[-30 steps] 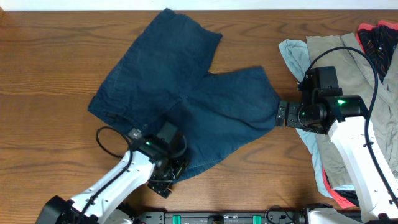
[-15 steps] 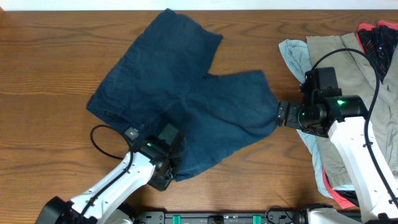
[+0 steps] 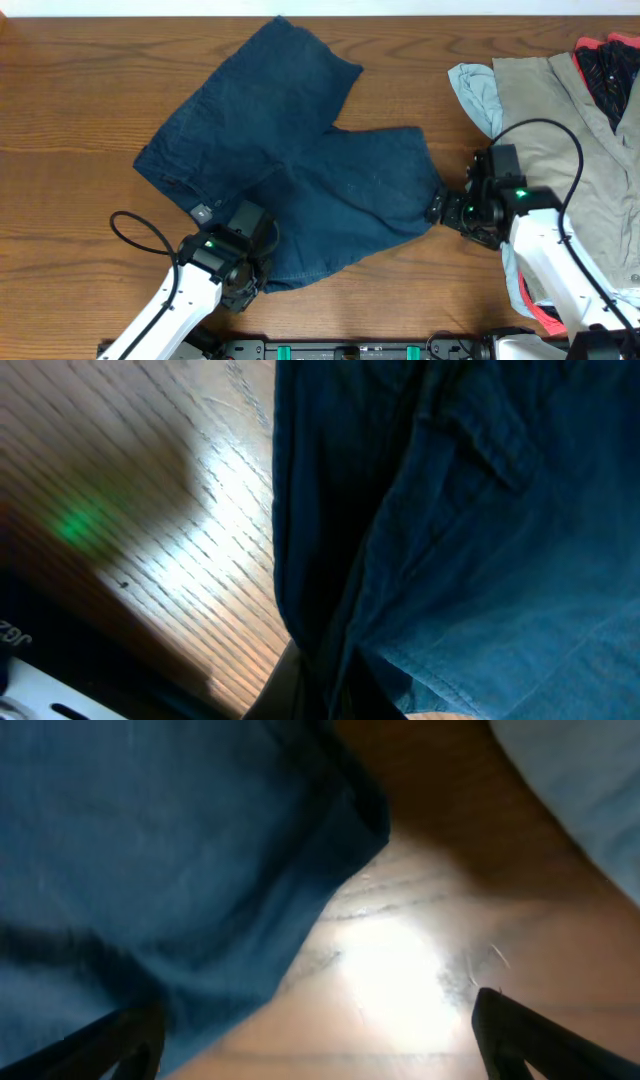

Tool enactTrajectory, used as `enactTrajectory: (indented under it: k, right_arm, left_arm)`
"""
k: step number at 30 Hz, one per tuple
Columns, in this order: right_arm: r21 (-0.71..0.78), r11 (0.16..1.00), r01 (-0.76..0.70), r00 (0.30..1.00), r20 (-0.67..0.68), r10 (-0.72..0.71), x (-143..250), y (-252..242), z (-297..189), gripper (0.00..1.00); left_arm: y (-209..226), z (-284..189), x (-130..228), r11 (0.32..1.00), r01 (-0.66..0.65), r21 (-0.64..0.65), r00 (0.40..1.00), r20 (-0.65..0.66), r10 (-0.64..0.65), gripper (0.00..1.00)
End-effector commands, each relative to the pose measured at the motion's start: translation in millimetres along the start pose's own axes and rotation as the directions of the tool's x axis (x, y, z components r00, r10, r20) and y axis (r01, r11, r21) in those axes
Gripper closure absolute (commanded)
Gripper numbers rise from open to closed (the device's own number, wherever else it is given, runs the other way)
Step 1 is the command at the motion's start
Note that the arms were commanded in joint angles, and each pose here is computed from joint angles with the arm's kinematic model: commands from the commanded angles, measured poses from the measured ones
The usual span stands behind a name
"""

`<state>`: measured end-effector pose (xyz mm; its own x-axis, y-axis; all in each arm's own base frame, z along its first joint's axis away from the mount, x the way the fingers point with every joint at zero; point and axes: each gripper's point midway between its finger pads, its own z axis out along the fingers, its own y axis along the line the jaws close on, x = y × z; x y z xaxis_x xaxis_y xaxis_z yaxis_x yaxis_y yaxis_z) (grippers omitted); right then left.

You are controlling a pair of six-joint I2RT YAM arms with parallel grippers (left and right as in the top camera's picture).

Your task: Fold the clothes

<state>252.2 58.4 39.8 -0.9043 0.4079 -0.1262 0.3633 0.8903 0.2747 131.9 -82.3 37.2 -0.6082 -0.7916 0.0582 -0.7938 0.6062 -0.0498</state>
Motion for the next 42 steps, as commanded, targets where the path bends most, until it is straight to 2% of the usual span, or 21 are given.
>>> enactTrajectory:
  k: [1, 7, 9, 13, 16, 17, 18, 25, 30, 32, 38, 42]
  right_arm:
    - [-0.041, 0.997, -0.069, 0.997, 0.02, 0.07, 3.8, 5.4, 10.5, 0.08]
    - [-0.104, 0.988, -0.114, 0.989, 0.082, 0.123, -6.2, 9.4, 28.3, 0.13]
    - [-0.117, 0.985, -0.127, 0.986, 0.094, 0.139, -10.2, 11.2, 32.1, 0.21]
    - [-0.139, 0.98, -0.144, 0.987, 0.056, 0.153, -7.0, 15.9, 39.9, 0.55]
    - [-0.112, 0.983, -0.144, 0.989, 0.02, 0.147, 1.5, 13.1, 48.4, 0.89]
    - [-0.104, 0.984, -0.141, 0.99, 0.012, 0.143, 3.5, 12.1, 50.6, 0.96]
    - [-0.1, 0.986, -0.132, 0.991, 0.01, 0.134, 4.1, 11.4, 51.7, 0.99]
    - [-0.083, 0.995, -0.046, 0.996, 0.069, 0.052, -13.9, 9.4, 24.7, 0.99]
    - [0.079, 0.991, -0.111, 0.98, 0.176, 0.096, -44.0, -30.0, -49.7, 0.99]
    - [0.102, 0.987, -0.125, 0.975, 0.197, 0.103, -48.3, -39.9, -74.6, 0.99]
    - [0.161, 0.964, -0.212, 0.959, 0.223, 0.174, -37.7, -76.6, -139.4, 0.99]
    - [0.196, 0.965, -0.174, 0.969, 0.207, 0.133, -25.2, -89.6, -161.1, 0.99]
  left_arm:
    - [-0.6, -6.1, -5.3, 1.0, -0.03, -0.001, 0.999, 0.028, 0.03, 0.94]
    - [6.3, -6.1, -4.1, 0.999, -0.037, -0.029, 0.999, 0.022, 0.038, 0.94]
    - [6.1, -6.1, -4.2, 0.999, -0.036, -0.028, 0.999, 0.023, 0.037, 0.94]
    - [5.9, -6.1, -4.3, 0.999, -0.036, -0.027, 0.999, 0.023, 0.037, 0.94]
    - [5.9, -6.1, -4.3, 0.999, -0.036, -0.028, 0.999, 0.023, 0.037, 0.94]
    - [5.9, -6.1, -4.3, 0.999, -0.036, -0.028, 0.999, 0.023, 0.037, 0.94]
    - [5.9, -6.1, -4.3, 0.999, -0.036, -0.028, 0.999, 0.023, 0.037, 0.94]
    - [-14.7, -9.5, -3.3, 0.993, -0.107, 0.053, 0.994, 0.019, 0.106, 0.94]
    - [-44.4, -21.6, 15.7, 0.963, -0.195, 0.185, 0.977, -0.055, 0.208, 0.94]
    - [-51.1, -24.1, 23.2, 0.953, -0.212, 0.216, 0.97, -0.073, 0.233, 0.94]
    - [-54.6, -27.2, 56.1, 0.917, -0.306, 0.257, 0.928, -0.135, 0.347, 0.94]
    - [-48.8, -33.7, 74.0, 0.889, -0.361, 0.281, 0.897, -0.155, 0.414, 0.94]
